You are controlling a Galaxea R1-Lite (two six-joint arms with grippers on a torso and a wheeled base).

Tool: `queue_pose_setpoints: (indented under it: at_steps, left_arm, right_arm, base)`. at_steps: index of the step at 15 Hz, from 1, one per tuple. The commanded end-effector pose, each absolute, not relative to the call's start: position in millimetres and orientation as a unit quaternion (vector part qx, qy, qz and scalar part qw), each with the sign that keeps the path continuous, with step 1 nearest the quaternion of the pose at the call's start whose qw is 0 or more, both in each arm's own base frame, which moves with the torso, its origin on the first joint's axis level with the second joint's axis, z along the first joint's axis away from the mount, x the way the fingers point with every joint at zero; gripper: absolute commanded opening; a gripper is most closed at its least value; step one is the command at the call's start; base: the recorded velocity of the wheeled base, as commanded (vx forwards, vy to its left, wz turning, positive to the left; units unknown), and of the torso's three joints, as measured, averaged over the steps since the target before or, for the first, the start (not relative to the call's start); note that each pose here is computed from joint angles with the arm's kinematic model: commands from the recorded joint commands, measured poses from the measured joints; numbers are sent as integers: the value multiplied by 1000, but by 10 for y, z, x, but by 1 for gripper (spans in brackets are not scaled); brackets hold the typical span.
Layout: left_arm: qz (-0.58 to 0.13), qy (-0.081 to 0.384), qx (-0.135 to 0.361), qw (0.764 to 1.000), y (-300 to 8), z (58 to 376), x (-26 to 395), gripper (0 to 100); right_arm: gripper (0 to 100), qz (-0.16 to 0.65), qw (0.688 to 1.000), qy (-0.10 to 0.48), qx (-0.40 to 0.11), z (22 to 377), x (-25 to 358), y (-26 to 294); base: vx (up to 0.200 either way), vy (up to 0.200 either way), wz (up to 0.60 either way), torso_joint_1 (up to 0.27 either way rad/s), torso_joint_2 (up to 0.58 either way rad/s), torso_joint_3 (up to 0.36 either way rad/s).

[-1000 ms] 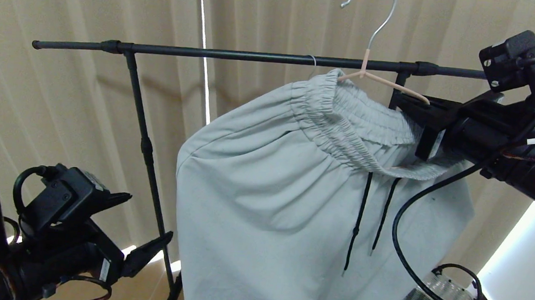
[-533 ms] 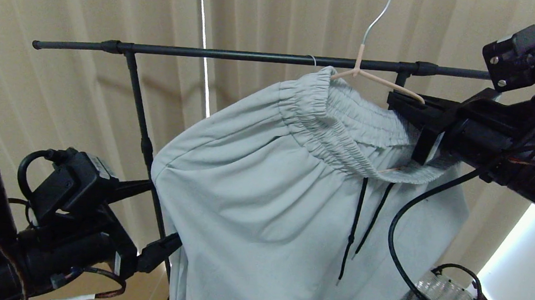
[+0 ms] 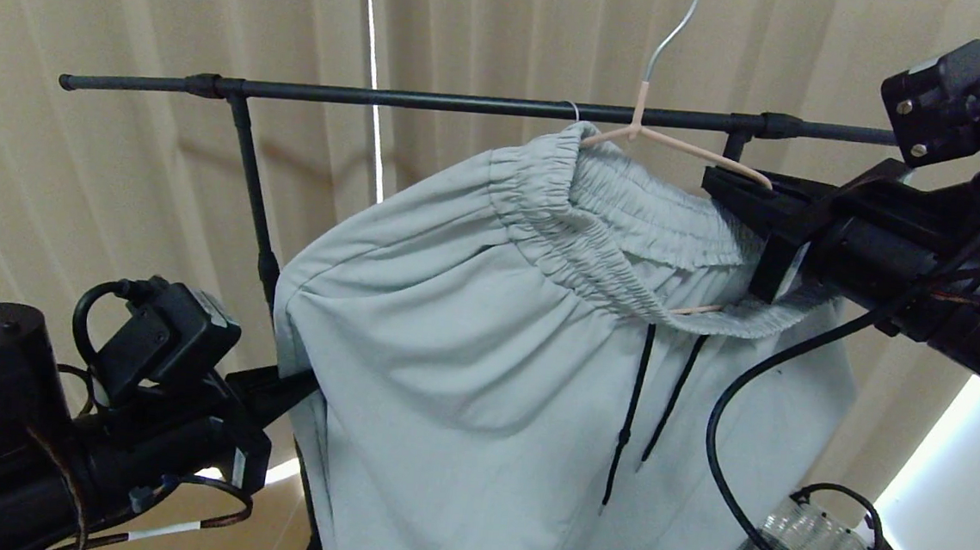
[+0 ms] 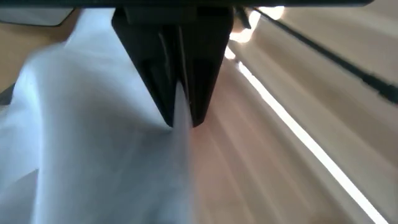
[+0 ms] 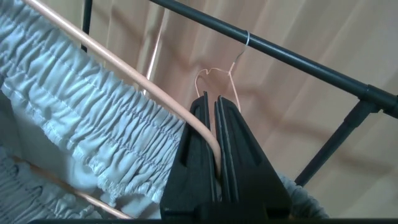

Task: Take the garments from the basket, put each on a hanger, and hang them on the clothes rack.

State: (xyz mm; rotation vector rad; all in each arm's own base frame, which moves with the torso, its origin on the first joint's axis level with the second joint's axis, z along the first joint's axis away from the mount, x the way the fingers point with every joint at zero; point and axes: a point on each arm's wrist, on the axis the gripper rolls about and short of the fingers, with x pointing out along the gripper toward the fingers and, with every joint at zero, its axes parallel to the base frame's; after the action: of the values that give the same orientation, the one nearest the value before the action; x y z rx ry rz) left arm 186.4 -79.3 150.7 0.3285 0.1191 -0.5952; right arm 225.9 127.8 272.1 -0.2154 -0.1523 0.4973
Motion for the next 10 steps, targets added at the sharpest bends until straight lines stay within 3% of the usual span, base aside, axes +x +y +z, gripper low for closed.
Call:
queue_pose_setpoints:
  at_steps: [1,4,7,8,10]
  left_arm:
    - [-238,80,182,951,-555,1422,1908,0]
    - [-186,92,242,948,-296,1358,1912,0]
    - [-186,92,245,947,-294,1353,1900,0]
    - [-188,93,244,947,-297,1348,1897,100]
    - [-188,91,244,947,-295,1353,1880,100]
  right_arm:
    - [0,230,964,-73,-108,2716,2305,1213]
    - [0,220,967,-68,-109,2704,2335,1161]
    - [0,219,967,-67,-110,2699,2345,1161]
    - [0,220,967,-68,-110,2704,2344,1165]
    - [0,218,967,-66,-112,2695,2335,1151]
  base:
    - [0,0,0,0,0,0]
    - [0,0,0,0,0,0]
    - [0,0,0,0,0,0]
    - [0,0,0,0,0,0]
    - [0,0,0,0,0,0]
